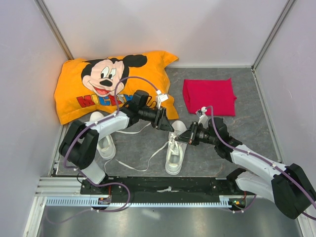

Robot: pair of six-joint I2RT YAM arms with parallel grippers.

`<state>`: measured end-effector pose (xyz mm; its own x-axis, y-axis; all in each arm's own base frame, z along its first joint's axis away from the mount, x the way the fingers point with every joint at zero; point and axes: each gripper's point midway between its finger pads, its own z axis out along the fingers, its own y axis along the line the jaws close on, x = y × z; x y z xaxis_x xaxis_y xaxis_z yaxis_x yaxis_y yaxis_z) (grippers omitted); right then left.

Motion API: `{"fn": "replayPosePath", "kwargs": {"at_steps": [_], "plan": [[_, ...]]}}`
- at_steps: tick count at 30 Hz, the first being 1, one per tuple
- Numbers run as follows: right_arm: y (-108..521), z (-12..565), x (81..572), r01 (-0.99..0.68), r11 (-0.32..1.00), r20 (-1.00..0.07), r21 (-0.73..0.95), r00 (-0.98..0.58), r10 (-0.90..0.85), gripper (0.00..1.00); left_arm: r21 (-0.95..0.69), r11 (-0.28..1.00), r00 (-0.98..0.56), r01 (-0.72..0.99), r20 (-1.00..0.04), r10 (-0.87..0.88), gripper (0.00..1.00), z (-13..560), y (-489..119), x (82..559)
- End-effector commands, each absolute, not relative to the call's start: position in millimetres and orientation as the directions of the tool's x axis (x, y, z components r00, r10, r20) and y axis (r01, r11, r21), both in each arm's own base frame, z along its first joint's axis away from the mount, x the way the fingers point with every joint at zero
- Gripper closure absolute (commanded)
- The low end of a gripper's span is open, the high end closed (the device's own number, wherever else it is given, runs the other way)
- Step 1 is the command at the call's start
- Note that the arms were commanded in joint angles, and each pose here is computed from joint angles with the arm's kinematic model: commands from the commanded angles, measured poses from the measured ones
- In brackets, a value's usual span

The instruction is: Tie the shoes

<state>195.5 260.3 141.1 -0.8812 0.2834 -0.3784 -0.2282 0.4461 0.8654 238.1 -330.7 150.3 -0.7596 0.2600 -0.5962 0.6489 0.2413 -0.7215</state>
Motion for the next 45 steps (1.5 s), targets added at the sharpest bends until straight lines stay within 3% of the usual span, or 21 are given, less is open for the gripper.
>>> {"fn": "replayPosePath", "kwargs": {"at_steps": [1,7,14,16,20,26,28,35,37,40,41,44,45], "plan": [[263.1,153.6,198.8,-0.288,0.423,-0.429,0.859,-0.856,0.289,1.0,-0.773,0.226,-0.803,0.593,-0.545,0.242,0.47,145.0,-334.7,232.6],[262.6,153.9,198.9,-0.289,0.424,-0.431,0.858,-0.855,0.29,1.0,-0.791,0.223,-0.82,0.569,-0.526,0.228,0.51,143.8,-335.2,230.7],[261.7,152.5,199.9,-0.289,0.434,-0.436,0.853,-0.852,0.289,1.0,-0.828,0.13,-0.83,0.545,-0.512,0.222,0.7,155.0,-337.1,218.4],[261.1,151.2,200.4,-0.293,0.441,-0.442,0.848,-0.85,0.287,1.0,-0.841,0.117,-0.839,0.529,-0.497,0.222,0.69,155.9,-336.9,215.4],[260.9,150.3,200.6,-0.291,0.442,-0.442,0.848,-0.85,0.288,1.0,-0.842,0.114,-0.839,0.528,-0.496,0.222,0.57,155.7,-337.2,215.3],[261.7,152.0,200.6,-0.293,0.437,-0.441,0.85,-0.85,0.287,1.0,-0.844,0.128,-0.844,0.521,-0.487,0.222,0.56,151.9,-337.6,217.1],[262.0,152.2,200.6,-0.295,0.437,-0.442,0.85,-0.851,0.285,1.0,-0.844,0.13,-0.845,0.52,-0.486,0.221,0.6,151.2,-337.9,217.7],[261.1,150.7,200.5,-0.292,0.441,-0.441,0.849,-0.851,0.286,1.0,-0.84,0.12,-0.839,0.529,-0.496,0.222,0.94,153.1,-335.4,217.9],[261.3,151.8,199.8,-0.303,0.445,-0.45,0.843,-0.849,0.275,1.0,-0.836,0.122,-0.837,0.535,-0.504,0.213,0.99,154.7,-333.3,220.0],[261.4,158.5,196.8,-0.354,0.453,-0.49,0.818,-0.842,0.225,0.79,-0.822,0.133,-0.829,0.554,-0.529,0.183,0.98,160.9,-327.5,230.1],[261.8,160.9,195.3,-0.375,0.452,-0.504,0.809,-0.839,0.206,0.6,-0.816,0.143,-0.826,0.56,-0.537,0.17,0.98,163.0,-324.7,234.3],[263.5,175.9,185.7,-0.504,0.429,-0.591,0.75,-0.802,0.092,0.4,-0.812,0.156,-0.825,0.563,-0.539,0.172,0.99,163.0,-322.7,235.7],[263.5,183.1,181.6,-0.541,0.419,-0.614,0.729,-0.788,0.052,0.38,-0.813,0.161,-0.828,0.559,-0.534,0.173,0.98,161.7,-322.4,235.9]]}}
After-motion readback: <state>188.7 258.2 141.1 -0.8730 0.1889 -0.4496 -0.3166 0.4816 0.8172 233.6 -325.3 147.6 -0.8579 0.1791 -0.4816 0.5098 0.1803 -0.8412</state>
